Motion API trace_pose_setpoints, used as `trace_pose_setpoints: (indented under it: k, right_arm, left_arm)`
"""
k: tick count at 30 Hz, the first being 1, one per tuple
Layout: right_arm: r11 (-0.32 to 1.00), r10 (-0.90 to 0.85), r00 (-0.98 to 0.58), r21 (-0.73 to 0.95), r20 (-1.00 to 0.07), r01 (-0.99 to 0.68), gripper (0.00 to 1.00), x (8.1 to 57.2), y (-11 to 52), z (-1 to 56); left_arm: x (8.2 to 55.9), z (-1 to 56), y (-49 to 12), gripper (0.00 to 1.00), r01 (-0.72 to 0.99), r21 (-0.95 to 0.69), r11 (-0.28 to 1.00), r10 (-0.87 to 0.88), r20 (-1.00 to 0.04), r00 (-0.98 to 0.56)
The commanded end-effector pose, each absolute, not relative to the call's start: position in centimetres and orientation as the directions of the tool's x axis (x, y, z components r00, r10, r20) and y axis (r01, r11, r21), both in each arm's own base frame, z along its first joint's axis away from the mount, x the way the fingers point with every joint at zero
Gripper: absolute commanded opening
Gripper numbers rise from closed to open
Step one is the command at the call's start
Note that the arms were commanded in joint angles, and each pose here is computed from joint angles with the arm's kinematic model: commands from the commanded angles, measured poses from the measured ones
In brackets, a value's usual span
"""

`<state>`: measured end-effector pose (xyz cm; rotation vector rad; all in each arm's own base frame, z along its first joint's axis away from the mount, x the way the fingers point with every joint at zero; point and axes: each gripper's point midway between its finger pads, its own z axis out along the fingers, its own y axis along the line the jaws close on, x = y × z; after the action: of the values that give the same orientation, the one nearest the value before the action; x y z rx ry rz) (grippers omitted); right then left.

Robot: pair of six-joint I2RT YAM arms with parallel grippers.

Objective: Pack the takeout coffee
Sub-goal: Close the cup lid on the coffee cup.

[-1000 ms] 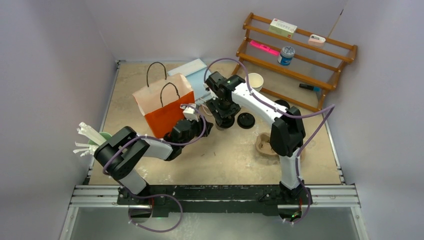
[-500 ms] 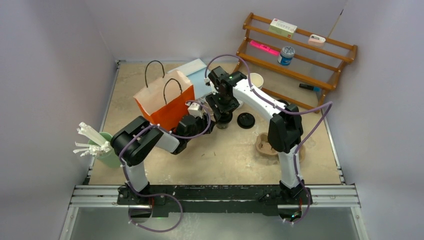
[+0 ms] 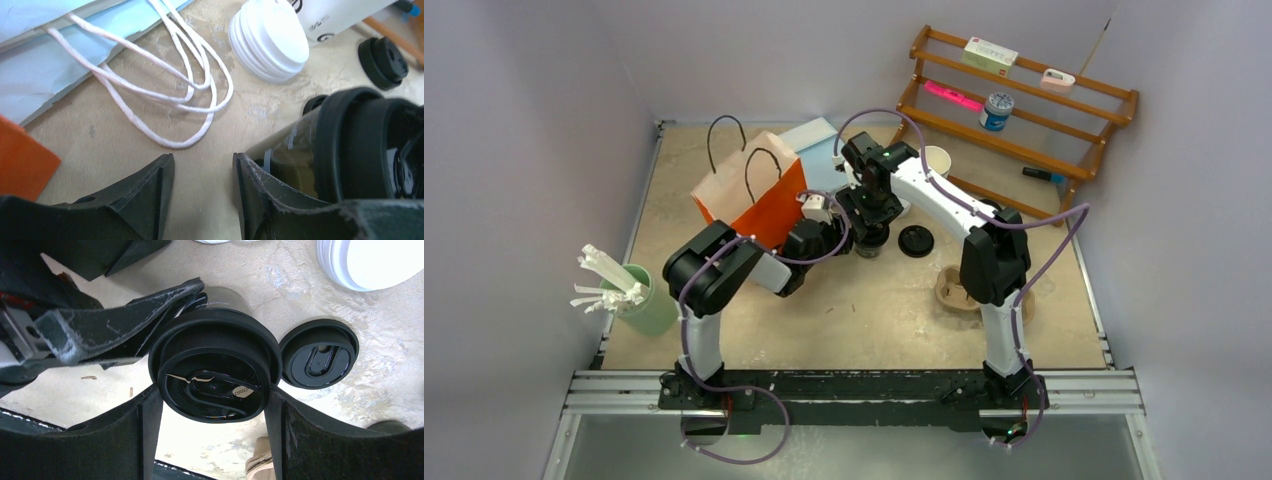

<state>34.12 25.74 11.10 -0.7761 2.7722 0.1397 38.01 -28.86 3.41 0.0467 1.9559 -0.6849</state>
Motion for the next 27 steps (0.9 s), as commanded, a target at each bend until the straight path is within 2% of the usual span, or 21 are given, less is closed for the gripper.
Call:
trace_pose_setpoints:
  k: [1, 5, 7, 13, 18, 27]
  right_arm:
    - [0.845, -0.518, -0.833, 0.036, -0.196, -0.534, 0.45, 33.3, 25.1, 8.4]
    - [0.847, -0.512, -0.835, 0.043, -0.204, -0.530, 0.44, 33.3, 25.1, 8.4]
    - [0.848, -0.509, -0.834, 0.044, -0.213, -0.529, 0.44, 33.3, 25.1, 8.6]
    - [0.848, -0.507, -0.833, 0.045, -0.222, -0.528, 0.43, 33.4, 25.0, 8.8]
    - [0.849, -0.506, -0.834, 0.044, -0.219, -0.527, 0.42, 33.3, 24.9, 8.8]
    - [0.852, -0.495, -0.838, 0.061, -0.229, -0.520, 0.41, 33.4, 25.1, 8.9]
  left_arm:
    - [39.4, 4.9, -30.5, 0.50, 0.359, -0.541, 0.761, -0.347, -0.806, -0.480]
    - [39.7, 5.1, -31.1, 0.47, 0.374, -0.593, 0.713, -0.379, -0.775, -0.506]
    - [39.7, 5.3, -31.5, 0.40, 0.382, -0.609, 0.695, -0.383, -0.764, -0.520]
    - [39.9, 5.8, -32.4, 0.01, 0.375, -0.666, 0.645, -0.409, -0.715, -0.566]
    - [40.1, 6.3, -32.7, 0.00, 0.369, -0.687, 0.626, -0.430, -0.699, -0.572]
    - [39.8, 6.2, -34.9, 0.00, 0.392, -0.761, 0.517, -0.425, -0.625, -0.654]
